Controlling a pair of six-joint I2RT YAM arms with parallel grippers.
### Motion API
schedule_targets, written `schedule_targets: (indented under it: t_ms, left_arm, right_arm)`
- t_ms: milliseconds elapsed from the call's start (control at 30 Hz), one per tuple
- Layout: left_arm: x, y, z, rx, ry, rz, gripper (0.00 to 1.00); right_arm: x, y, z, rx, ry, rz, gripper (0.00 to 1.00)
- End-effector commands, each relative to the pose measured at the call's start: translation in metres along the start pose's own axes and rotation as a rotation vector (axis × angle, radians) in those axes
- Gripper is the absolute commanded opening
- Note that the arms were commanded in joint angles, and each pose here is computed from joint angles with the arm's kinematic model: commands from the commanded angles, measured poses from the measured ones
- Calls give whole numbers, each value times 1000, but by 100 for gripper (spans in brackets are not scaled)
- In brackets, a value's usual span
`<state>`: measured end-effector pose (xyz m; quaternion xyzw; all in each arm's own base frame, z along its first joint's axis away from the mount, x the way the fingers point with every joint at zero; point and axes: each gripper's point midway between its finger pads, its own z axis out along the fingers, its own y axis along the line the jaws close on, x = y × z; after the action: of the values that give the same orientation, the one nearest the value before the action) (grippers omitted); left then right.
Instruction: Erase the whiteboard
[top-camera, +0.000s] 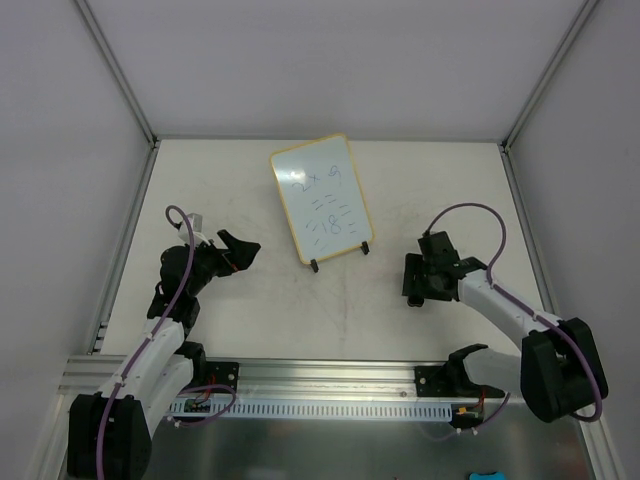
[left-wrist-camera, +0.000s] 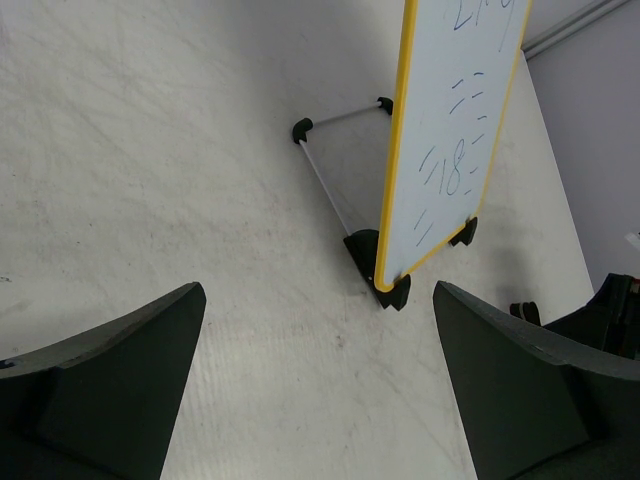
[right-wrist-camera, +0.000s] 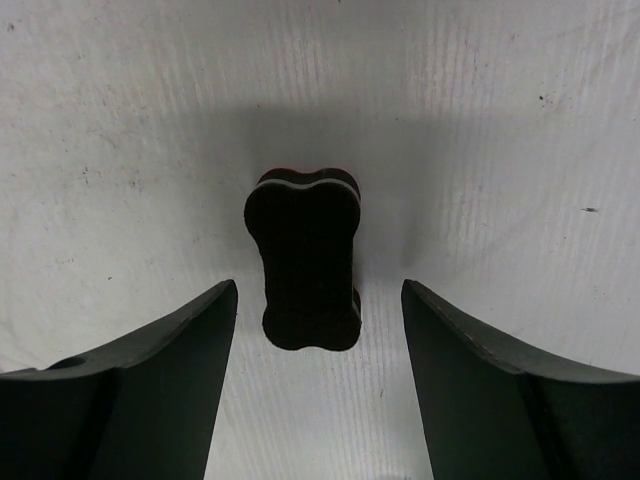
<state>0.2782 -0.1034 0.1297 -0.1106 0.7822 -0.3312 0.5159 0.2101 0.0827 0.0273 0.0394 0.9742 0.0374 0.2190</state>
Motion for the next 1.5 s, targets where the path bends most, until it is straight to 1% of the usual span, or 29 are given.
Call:
schedule_targets:
  t_ms: [0, 167, 400, 500, 567, 933, 1000, 1167, 1267, 1367, 1467]
  left_arm:
    - [-16, -16, 0, 54, -28, 14, 99]
    - [-17, -16, 0, 53, -31, 18, 99]
    - [-17, -15, 0, 48, -31, 21, 99]
    - [-17, -16, 0, 49, -32, 22, 99]
    - [-17, -16, 0, 49, -32, 23, 99]
    - [-17, -16, 0, 50, -30, 26, 99]
    - [-17, -16, 0, 48, -30, 25, 99]
    - [-17, -16, 0, 48, -28, 25, 99]
    - [-17, -16, 0, 48, -28, 26, 99]
    - [-17, -16, -1, 47, -30, 28, 99]
    - [-17, -16, -1, 48, -31, 29, 99]
  right_arm:
    - [-6, 5, 0, 3, -5, 7, 69]
    - [-7, 7, 4, 25, 33, -21, 64]
    - [-17, 7, 2, 55, 12, -43, 63]
    - [-20, 8, 2, 54, 14, -56, 61]
    - [-20, 8, 3, 54, 17, -57, 55]
    - [-16, 8, 6, 52, 41, -58, 55]
    - [-17, 8, 6, 54, 38, -58, 51]
    - [-14, 9, 8, 54, 70, -69, 50]
    - [-14, 10, 10, 57, 82, -72, 38]
    - [-13, 10, 10, 57, 84, -72, 38]
    - [-14, 11, 10, 54, 84, -72, 32]
